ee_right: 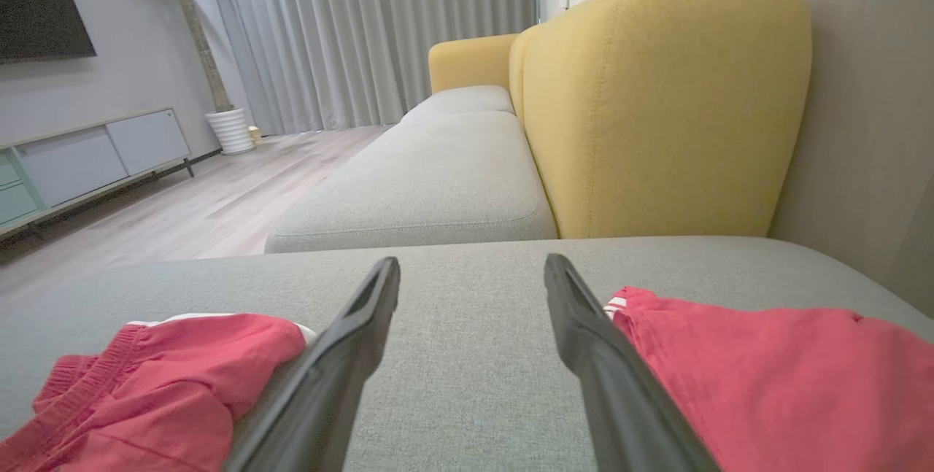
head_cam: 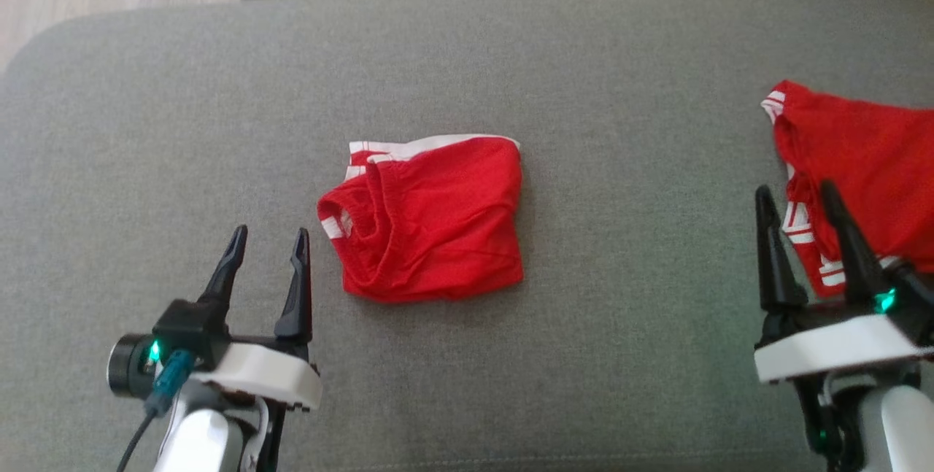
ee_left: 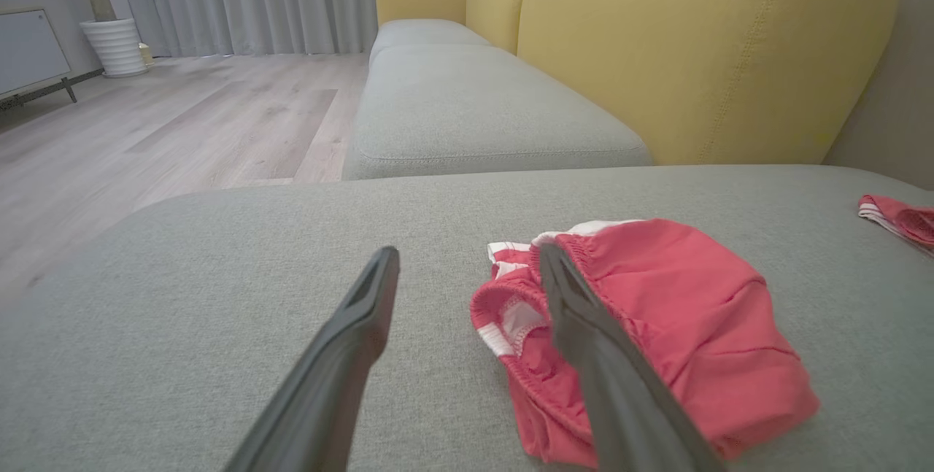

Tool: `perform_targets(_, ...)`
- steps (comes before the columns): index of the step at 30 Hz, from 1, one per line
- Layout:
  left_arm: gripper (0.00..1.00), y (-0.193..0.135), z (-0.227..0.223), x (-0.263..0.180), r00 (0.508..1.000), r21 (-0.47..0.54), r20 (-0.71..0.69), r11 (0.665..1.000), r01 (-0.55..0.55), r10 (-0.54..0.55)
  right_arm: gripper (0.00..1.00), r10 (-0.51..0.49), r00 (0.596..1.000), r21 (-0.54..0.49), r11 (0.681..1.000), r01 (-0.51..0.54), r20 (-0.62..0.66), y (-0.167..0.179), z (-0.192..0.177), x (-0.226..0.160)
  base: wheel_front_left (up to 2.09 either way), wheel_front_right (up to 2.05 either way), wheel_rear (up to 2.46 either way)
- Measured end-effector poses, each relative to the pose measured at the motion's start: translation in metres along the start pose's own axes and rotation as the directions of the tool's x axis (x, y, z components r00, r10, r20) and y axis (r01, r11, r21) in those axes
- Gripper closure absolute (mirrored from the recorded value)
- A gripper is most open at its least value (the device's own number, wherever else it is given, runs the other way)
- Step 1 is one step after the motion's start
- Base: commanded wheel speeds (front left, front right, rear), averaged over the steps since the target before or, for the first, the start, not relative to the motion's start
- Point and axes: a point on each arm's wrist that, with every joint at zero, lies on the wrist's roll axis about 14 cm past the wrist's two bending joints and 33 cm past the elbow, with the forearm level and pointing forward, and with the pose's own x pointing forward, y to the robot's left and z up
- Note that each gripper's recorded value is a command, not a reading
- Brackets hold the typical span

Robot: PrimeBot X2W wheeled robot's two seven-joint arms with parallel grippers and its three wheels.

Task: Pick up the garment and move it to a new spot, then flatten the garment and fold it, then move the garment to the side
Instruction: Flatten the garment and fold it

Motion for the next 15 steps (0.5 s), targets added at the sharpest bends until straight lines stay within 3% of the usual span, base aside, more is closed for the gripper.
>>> perform_targets(15,0.0,0.002,0.005,-0.032,1.0,-0.018,0.003,1.0,-0.018,0.018,0.0,0.002,0.999,-0.024,1.0,-0.003,-0.035,0.009,0.001,-0.034,0.0,0.0,0.0)
